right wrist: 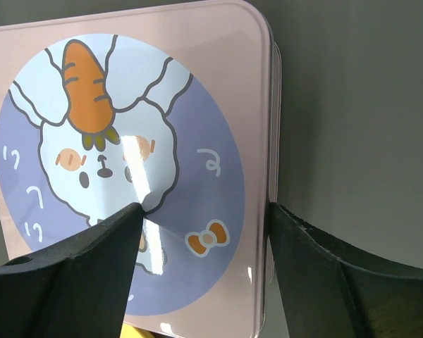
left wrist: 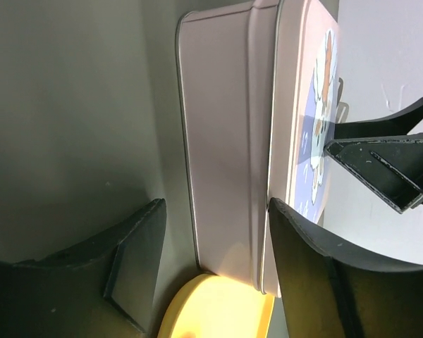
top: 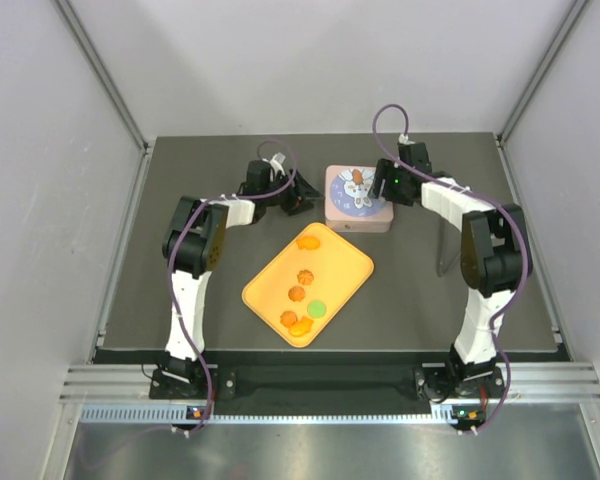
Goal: Pack the cookies
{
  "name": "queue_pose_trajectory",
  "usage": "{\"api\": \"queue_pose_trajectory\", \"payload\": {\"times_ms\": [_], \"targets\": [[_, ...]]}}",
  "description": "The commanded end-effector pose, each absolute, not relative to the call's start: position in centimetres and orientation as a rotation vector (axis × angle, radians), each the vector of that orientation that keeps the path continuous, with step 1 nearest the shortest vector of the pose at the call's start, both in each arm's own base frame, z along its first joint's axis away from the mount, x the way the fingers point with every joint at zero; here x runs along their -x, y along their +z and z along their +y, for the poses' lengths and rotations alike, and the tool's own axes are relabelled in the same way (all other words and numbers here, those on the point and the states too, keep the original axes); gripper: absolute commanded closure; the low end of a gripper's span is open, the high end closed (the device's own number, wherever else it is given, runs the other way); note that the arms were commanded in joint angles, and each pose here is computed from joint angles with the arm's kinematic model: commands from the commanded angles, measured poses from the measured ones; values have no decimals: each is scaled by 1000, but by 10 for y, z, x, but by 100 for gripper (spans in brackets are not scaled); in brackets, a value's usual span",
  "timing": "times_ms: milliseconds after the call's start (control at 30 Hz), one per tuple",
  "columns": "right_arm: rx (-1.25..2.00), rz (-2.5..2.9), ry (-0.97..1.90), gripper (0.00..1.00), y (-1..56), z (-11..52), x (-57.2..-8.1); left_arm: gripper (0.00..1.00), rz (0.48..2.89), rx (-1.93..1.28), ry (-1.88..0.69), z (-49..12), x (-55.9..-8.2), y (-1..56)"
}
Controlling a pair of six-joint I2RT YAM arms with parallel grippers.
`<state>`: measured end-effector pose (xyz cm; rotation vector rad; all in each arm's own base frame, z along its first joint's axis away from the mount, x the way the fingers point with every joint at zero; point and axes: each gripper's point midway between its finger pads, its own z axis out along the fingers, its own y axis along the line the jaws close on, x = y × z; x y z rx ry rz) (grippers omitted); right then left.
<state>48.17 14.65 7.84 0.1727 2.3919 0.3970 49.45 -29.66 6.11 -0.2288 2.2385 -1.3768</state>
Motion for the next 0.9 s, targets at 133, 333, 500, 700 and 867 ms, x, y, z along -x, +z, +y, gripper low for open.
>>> {"api": "queue_pose_trajectory", "payload": {"times_ms": [133, 333, 500, 700, 867], "targets": [[-97, 2454, 356, 27, 67, 159, -476, 29, 2091, 188, -1386, -298, -497, 108], [-83, 2482, 341, 26, 61, 159, -475, 20, 2068, 215, -1331, -290, -505, 118], [-60, 2486, 334, 23, 62, 158, -475, 4, 2037, 198, -1305, -291, -520, 129], [-22, 2501, 335, 22, 60, 160, -476, 1, 2033, 154, -1274, -297, -542, 132], [-8, 2500, 342, 22, 58, 164, -480, 1, 2049, 152, -1255, -302, -558, 117]]}}
